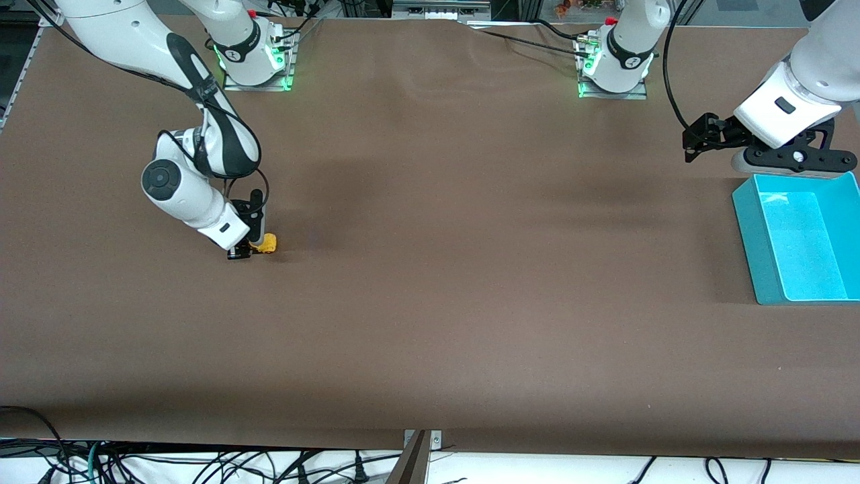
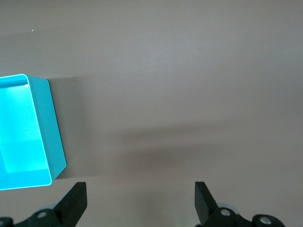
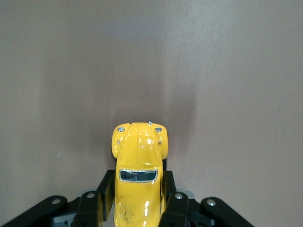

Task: Wind and store yellow beetle car
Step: 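Drag the car backward along the table with the right gripper, then open the right gripper and lift it off the car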

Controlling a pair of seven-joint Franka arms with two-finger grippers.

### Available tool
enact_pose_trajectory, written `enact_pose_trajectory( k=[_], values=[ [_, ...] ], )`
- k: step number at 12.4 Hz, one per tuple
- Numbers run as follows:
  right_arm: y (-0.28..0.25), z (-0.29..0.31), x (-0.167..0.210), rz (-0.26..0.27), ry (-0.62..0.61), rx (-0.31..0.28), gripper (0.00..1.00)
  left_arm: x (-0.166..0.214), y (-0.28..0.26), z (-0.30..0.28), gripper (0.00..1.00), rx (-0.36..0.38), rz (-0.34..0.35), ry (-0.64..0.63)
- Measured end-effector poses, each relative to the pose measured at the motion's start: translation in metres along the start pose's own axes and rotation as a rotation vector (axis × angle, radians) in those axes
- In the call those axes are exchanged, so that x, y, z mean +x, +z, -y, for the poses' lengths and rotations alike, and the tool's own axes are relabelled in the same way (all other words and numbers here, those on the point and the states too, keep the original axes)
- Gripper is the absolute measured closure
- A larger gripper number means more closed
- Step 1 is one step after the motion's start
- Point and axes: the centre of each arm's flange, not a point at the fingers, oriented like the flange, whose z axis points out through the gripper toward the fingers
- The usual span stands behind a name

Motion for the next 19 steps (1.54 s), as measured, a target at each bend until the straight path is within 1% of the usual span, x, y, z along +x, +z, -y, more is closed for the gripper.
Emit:
enact_pose_trajectory(
  k=[5, 10, 14, 17, 19],
  values=[
    [-0.001, 0.002, -0.040, 0.001, -0.048, 0.001, 0.56, 0.000, 0.000, 0.000, 0.00, 0.000, 0.000, 0.000],
    [-0.003, 0.007, -0.091, 0.000, -0.089, -0.002, 0.56, 0.000, 0.000, 0.000, 0.00, 0.000, 0.000, 0.000],
    [-0.004, 0.014, -0.130, 0.000, -0.094, -0.004, 0.56, 0.000, 0.000, 0.000, 0.00, 0.000, 0.000, 0.000],
    [-0.005, 0.017, -0.143, -0.005, -0.077, -0.005, 0.56, 0.000, 0.000, 0.000, 0.00, 0.000, 0.000, 0.000],
    [-0.005, 0.017, -0.146, -0.029, -0.038, 0.002, 0.56, 0.000, 0.000, 0.000, 0.00, 0.000, 0.000, 0.000]
  ],
)
